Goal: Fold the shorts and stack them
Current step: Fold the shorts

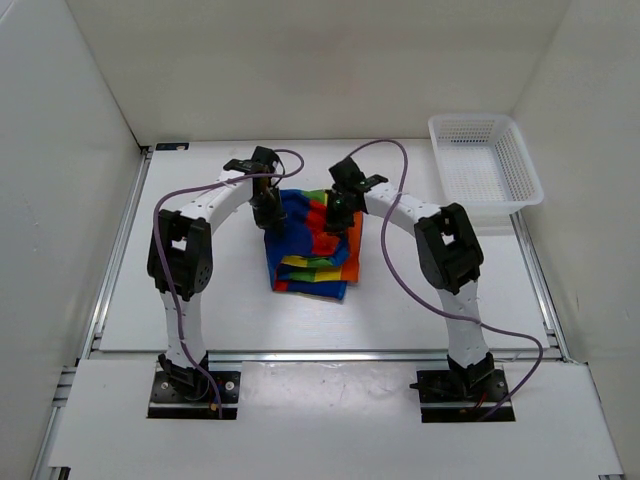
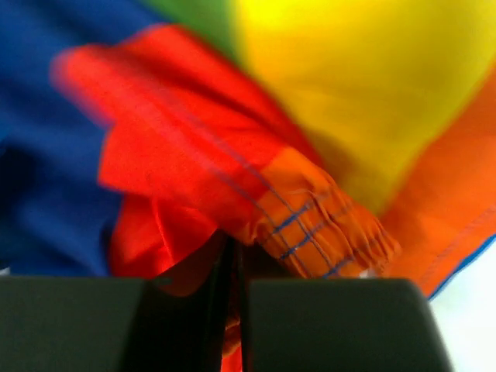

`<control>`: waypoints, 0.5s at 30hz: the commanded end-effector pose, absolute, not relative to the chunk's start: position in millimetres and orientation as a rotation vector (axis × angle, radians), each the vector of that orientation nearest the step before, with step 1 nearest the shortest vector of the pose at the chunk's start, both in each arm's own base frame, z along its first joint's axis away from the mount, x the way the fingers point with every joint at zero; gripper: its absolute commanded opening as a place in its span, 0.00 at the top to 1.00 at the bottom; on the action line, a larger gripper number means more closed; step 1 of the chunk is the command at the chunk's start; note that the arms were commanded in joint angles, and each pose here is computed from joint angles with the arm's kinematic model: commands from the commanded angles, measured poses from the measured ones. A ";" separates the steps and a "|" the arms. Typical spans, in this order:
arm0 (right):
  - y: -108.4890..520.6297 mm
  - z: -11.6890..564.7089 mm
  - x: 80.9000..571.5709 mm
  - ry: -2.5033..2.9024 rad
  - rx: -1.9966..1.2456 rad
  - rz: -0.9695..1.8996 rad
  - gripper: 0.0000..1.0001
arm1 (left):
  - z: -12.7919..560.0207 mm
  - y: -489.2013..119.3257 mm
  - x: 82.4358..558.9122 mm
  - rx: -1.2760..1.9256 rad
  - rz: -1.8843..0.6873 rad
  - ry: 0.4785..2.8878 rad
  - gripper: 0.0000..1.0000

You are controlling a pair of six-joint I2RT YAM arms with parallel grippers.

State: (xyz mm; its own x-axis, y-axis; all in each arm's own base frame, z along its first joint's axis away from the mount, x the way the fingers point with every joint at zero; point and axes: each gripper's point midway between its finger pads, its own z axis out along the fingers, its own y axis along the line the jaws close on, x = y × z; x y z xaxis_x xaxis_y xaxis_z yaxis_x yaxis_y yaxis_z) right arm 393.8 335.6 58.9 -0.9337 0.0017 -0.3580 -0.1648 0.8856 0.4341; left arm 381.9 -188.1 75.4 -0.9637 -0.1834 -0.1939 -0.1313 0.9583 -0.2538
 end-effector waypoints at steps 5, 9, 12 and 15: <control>267.3 8.0 397.5 2.793 0.083 0.295 0.93 | 122.4 -200.1 382.2 -0.060 -0.522 2.803 0.86; 264.0 24.8 400.7 2.760 0.095 0.316 0.94 | 114.1 -197.7 374.3 -0.024 -0.486 2.831 0.85; 270.4 70.6 406.1 2.668 0.056 0.402 0.91 | 101.1 -202.5 368.9 -0.013 -0.494 2.872 0.89; 269.8 112.4 405.8 2.584 0.040 0.451 0.87 | 82.3 -216.3 363.5 0.028 -0.505 2.909 0.89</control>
State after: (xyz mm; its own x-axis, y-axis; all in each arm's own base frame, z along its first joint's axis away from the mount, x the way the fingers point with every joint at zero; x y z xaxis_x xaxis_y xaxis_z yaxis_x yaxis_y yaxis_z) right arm 400.2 279.0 47.8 -0.9245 0.0957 -0.3690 -0.0226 0.9525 0.3037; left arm 371.6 -199.7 85.2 -0.9787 -0.0676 -0.1938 -0.0057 0.9528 -0.3036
